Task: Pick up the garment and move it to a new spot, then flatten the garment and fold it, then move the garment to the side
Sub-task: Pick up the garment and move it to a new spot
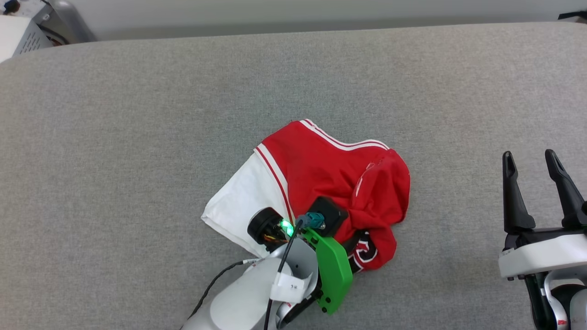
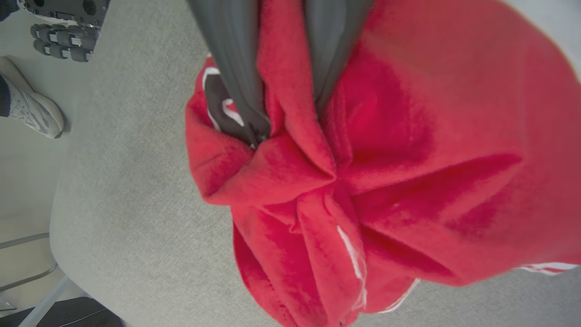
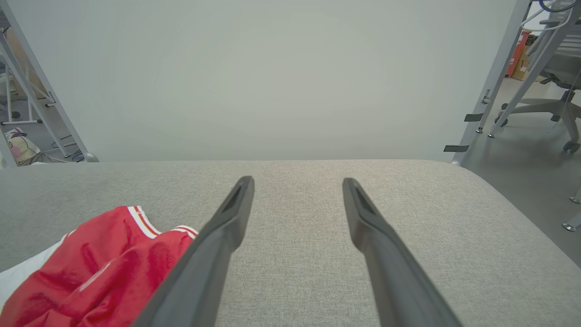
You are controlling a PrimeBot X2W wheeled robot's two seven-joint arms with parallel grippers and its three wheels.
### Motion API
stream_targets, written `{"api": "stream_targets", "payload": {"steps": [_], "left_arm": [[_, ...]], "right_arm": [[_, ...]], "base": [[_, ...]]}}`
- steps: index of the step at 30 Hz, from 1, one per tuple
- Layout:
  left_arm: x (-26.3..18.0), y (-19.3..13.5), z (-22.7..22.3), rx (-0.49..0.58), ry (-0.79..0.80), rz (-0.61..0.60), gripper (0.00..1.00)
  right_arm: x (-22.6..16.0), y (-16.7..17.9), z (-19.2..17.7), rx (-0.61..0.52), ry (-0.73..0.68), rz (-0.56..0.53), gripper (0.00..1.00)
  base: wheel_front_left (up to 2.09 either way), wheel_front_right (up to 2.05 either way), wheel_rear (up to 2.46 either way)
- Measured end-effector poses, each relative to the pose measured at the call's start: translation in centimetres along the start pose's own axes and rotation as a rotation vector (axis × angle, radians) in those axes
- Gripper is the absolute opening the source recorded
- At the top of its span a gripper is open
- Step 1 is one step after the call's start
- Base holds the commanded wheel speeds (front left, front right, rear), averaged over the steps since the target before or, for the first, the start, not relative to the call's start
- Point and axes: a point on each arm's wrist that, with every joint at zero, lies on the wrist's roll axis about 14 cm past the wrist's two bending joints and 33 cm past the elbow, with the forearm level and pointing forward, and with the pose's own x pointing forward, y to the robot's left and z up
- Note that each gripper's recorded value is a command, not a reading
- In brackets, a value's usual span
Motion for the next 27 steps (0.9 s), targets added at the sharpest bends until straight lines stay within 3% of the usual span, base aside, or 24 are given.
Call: {"api": "stream_targets", "payload": {"steps": [1, 3, 4, 16, 27], "left_arm": [[0.1, 0.0, -0.4, -0.003, 0.009, -0.001, 0.02], [0.0, -0.1, -0.8, -0.005, 0.012, -0.001, 0.90], [-0.1, -0.1, -0.8, 0.001, 0.007, 0.002, 1.00], [-3.4, 0.2, 6.3, 0.055, -0.322, 0.143, 1.00], [-11.0, 6.4, 10.9, 0.027, -0.577, 0.466, 1.00]], "right_arm": [[0.1, 0.0, -0.2, 0.001, 0.005, 0.001, 1.00], [0.2, 0.1, -0.5, 0.002, 0.012, 0.003, 1.00], [0.1, 0.2, -0.5, 0.004, 0.012, 0.004, 1.00], [-1.2, 1.5, 2.5, 0.014, -0.069, 0.038, 1.00], [-2.4, 2.6, 3.6, 0.018, -0.085, 0.068, 1.00]], "base": [[0.00, 0.00, 0.00], [0.00, 0.00, 0.00], [0.00, 0.00, 0.00], [0.00, 0.00, 0.00], [0.00, 0.00, 0.00]]}}
